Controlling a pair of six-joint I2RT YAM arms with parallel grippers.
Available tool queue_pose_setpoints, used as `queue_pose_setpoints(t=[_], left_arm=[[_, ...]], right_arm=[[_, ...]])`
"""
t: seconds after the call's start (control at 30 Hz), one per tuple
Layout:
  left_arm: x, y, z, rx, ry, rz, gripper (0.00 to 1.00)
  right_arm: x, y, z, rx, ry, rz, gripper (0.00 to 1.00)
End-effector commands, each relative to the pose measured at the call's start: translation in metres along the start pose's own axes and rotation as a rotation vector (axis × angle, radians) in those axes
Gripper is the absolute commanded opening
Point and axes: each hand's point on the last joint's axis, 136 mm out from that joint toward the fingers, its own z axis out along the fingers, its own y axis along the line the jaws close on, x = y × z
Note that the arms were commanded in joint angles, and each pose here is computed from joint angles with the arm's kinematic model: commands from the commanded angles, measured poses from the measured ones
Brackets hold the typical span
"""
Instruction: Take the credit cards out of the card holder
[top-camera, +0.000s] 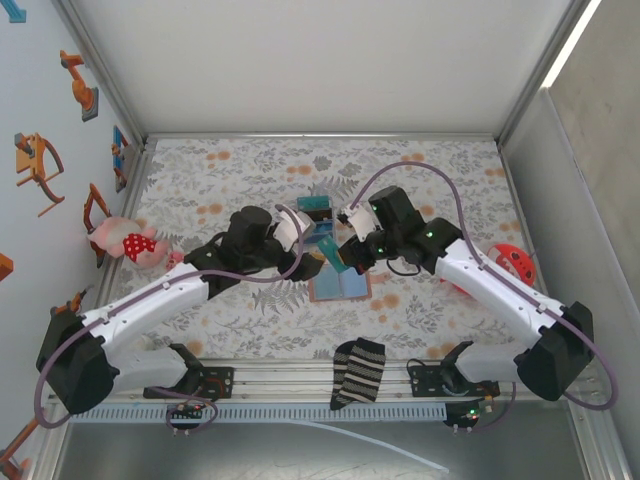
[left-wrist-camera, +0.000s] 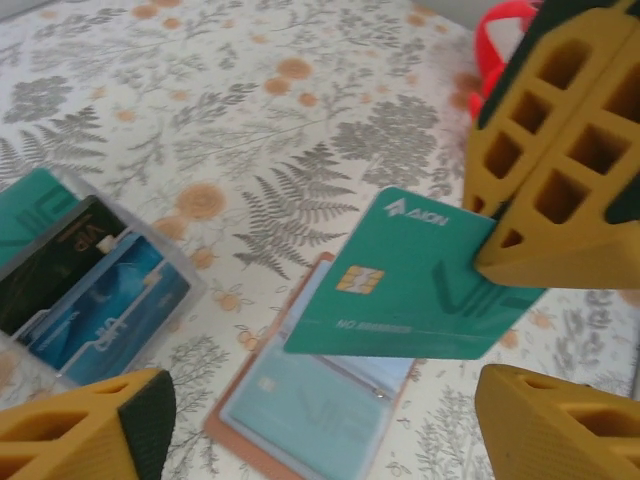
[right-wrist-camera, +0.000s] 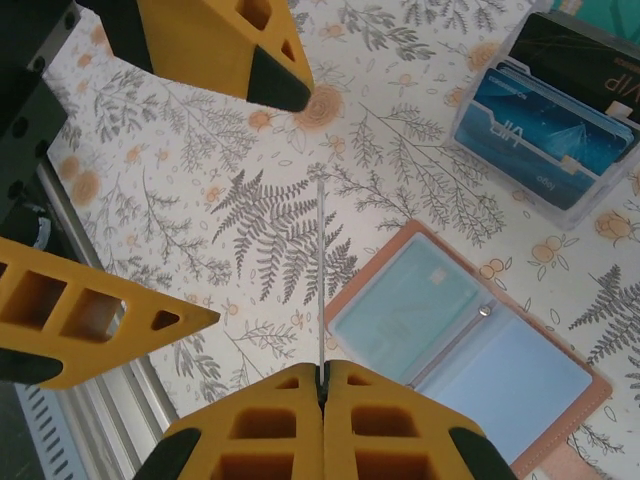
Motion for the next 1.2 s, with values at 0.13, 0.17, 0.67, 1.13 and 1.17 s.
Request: queue_pose_setpoints(t=[0.13, 0.17, 0.67, 1.13, 1.17], left_arm=[[-0.004, -0.026, -0.01, 0.157, 0.003, 0.141, 0.68], [-0.004, -0.028, -0.01, 0.168, 0.008, 0.143, 0.66], [-0.014, -0.05, -0.011, 0.315, 0.0, 0.17, 0.13], [-0.022, -0.046, -0.025, 0.248, -0.087, 0.144, 0.0], [-0.024, -0.044, -0.029, 0.227, -0.107, 0.13, 0.0]], right_arm=[[0.0, 0.028, -0.013, -0.125, 0.027, -0.124, 0.0], [-0.001, 0.032, -0.015, -0.143, 0.027, -0.134, 0.0], [-0.001, 0.047, -0.022, -0.218, 0.029, -0.183, 0.0], [-0.02, 0.004, -0.051, 0.115, -0.209, -0.131, 0.32], [-0.023, 0.004, -0.058, 0.126, -0.255, -0.119, 0.36]])
